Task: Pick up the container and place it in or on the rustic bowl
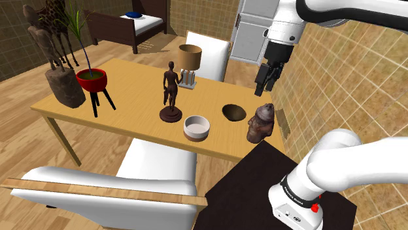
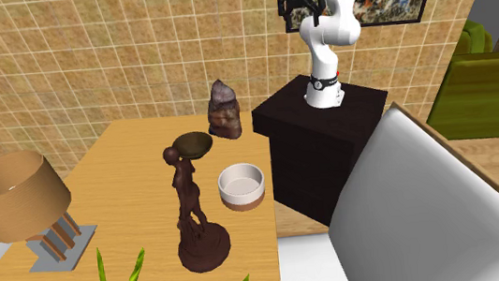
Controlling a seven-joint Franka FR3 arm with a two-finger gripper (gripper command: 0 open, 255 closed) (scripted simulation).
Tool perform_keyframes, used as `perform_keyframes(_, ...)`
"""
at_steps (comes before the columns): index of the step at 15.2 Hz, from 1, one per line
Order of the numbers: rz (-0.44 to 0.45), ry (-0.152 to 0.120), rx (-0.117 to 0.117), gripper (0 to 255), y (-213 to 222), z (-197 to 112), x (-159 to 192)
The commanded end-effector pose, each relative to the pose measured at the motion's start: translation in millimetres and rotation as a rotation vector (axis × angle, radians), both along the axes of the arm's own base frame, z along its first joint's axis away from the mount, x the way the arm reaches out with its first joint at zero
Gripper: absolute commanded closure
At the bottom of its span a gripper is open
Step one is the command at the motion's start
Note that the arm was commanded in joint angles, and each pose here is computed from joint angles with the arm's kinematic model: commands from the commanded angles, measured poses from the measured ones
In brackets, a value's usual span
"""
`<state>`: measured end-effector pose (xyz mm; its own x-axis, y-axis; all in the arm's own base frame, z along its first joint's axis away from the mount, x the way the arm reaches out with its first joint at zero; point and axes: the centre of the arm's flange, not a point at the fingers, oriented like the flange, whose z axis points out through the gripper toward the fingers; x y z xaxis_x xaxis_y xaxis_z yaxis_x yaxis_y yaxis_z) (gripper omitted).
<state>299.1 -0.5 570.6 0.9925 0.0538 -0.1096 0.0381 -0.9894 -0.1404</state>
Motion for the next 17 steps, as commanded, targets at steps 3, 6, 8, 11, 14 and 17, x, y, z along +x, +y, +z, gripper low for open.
perform_keyframes(3, -0.001, 0.000, -0.005, 0, 3, -21, 16)
perform_keyframes(6, -0.002, 0.000, -0.013, 0, 7, -52, 41)
perform_keyframes(8, -0.003, 0.000, -0.018, 0, 9, -72, 57)
perform_keyframes(11, -0.004, 0.000, -0.026, 0, 13, -103, 81)
perform_keyframes(14, -0.005, 0.000, -0.033, 0, 16, -134, 105)
perform_keyframes(17, -0.006, 0.001, -0.041, 0, 19, -165, 130)
